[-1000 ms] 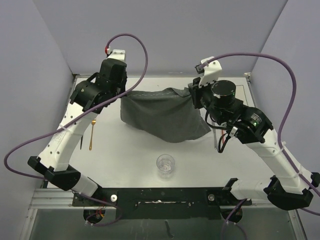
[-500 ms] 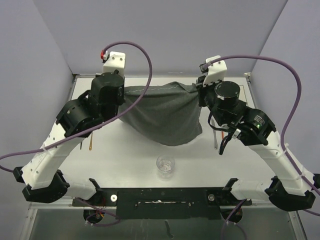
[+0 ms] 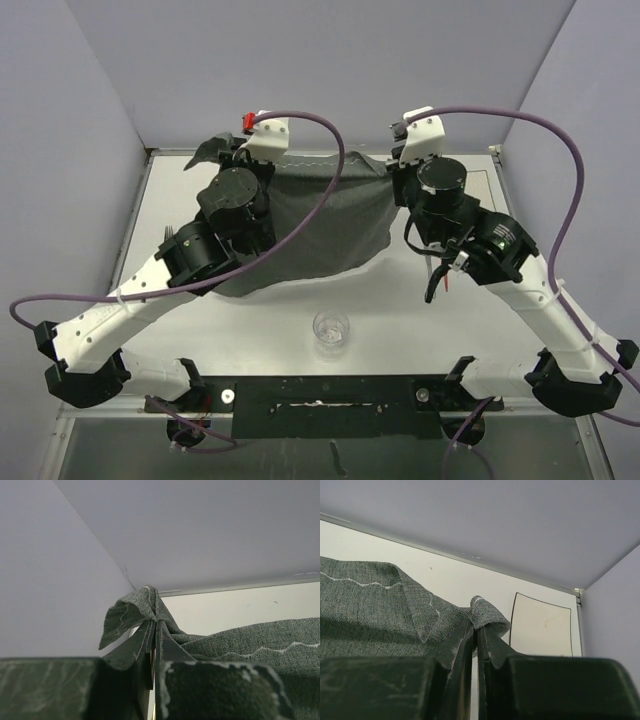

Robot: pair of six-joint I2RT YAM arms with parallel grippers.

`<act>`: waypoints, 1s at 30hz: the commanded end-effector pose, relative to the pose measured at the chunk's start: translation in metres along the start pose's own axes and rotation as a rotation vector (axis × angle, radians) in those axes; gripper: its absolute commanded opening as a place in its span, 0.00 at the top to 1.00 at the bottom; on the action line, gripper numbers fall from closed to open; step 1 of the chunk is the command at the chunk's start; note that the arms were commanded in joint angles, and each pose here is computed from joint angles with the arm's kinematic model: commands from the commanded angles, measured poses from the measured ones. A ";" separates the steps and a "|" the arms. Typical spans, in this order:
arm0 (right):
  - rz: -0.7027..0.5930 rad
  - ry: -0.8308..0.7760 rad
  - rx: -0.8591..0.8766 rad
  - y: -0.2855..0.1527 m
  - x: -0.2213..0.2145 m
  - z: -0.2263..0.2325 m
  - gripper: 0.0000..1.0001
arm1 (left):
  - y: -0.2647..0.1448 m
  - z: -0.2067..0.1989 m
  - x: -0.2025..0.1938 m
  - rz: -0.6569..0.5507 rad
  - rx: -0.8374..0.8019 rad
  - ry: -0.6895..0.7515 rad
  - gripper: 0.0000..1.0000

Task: Set the dinner table for one person
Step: Flatten out the napkin at the center of the board.

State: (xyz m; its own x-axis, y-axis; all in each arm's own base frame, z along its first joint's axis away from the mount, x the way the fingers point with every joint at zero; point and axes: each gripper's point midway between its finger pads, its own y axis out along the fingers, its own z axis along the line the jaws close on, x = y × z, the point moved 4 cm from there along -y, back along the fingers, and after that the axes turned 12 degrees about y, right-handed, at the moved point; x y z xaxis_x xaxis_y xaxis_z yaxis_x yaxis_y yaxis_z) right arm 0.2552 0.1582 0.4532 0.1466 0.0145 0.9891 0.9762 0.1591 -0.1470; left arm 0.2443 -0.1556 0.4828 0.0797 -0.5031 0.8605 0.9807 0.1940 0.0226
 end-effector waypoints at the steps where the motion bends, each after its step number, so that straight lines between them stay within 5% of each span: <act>1: -0.021 -0.013 -0.100 0.008 0.009 -0.006 1.00 | 0.009 0.017 0.014 -0.002 0.148 -0.062 1.00; 7: 0.061 -0.058 -0.140 0.024 -0.014 0.002 1.00 | 0.029 0.006 0.006 0.018 0.147 -0.056 1.00; 16: 0.087 -0.147 -0.211 0.058 -0.029 0.012 1.00 | 0.090 -0.038 -0.058 0.237 -0.052 -0.093 1.00; 30: 0.268 -0.099 -0.252 0.183 -0.088 -0.022 1.00 | 0.177 -0.083 -0.137 0.471 -0.153 -0.148 1.00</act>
State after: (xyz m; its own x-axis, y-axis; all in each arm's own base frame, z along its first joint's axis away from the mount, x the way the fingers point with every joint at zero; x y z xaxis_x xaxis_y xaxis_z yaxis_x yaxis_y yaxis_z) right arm 0.3946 0.1800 0.3286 0.4363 0.1626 0.8850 0.8998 -0.0746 -0.4299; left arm 0.3975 -0.1356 0.3306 0.4856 -0.3154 0.8153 0.8737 0.2067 -0.4404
